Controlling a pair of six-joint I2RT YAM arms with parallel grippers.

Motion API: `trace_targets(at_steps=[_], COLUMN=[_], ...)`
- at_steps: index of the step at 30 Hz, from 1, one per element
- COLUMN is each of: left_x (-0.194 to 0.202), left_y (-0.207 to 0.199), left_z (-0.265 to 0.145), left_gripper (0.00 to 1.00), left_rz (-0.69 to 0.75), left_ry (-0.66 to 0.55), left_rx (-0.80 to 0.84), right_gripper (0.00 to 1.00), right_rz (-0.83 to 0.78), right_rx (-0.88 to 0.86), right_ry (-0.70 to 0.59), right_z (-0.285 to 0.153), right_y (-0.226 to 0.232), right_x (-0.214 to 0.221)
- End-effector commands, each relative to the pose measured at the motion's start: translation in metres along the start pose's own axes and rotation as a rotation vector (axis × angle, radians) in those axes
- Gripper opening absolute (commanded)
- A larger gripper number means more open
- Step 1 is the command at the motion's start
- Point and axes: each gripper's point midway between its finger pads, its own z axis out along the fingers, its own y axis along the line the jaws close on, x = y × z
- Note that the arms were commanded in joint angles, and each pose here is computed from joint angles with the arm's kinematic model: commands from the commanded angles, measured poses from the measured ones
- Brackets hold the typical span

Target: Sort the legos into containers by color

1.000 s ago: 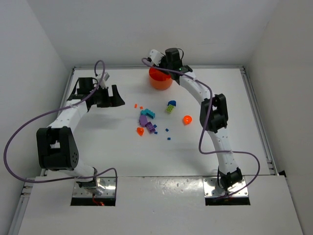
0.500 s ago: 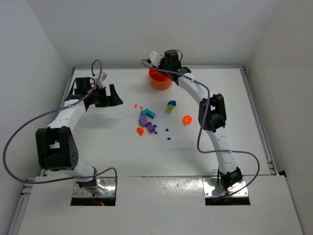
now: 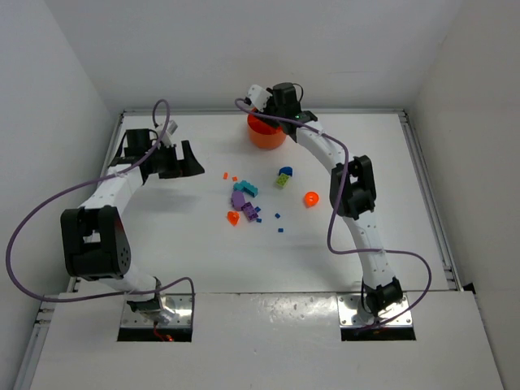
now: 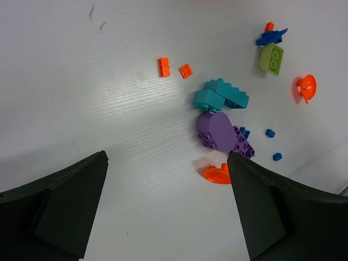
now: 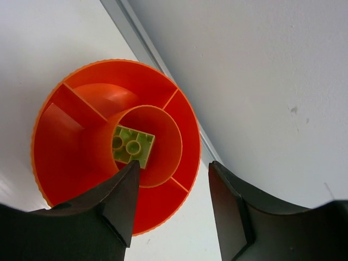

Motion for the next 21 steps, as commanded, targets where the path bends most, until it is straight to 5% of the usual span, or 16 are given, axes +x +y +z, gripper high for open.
trace_targets(at_steps=[1,7,11,17,21], left_x=[-0.008,-0.011,-0.006,-0.004,-0.008], left_y=[0.002,-0.002,-0.001,0.001,-0.005], left_z=[0.000,-0.008,-0.012,-0.023,-0.031], left_gripper=[0.98,0.98,0.98,0.98,0.98], left_rz=[0.017,0.061,0.084,0.097,0.114], left_ry=[-0.030,-0.051,-0.054,-0.075,-0.101], left_rx=[0.017,0.019,0.000,-0.031,-0.029], right_gripper=[0.54,0.51,0.51,0.75,0.80], right_rz=[0.017,0.146,0.278,0.555,0.630], right_rx=[0.087,0.016,-0.201,-0.480,-0.583], right_ry=[-0.071,-0.077,0.073,0.248,0.256], right_z=[-0.021,-0.070,-0.128,-0.193,-0.207], right_y=[-0.035,-0.047,-0.001,0.109,0.155], right_x=[-0.031,-0.045,-0.012,0.035,0.043])
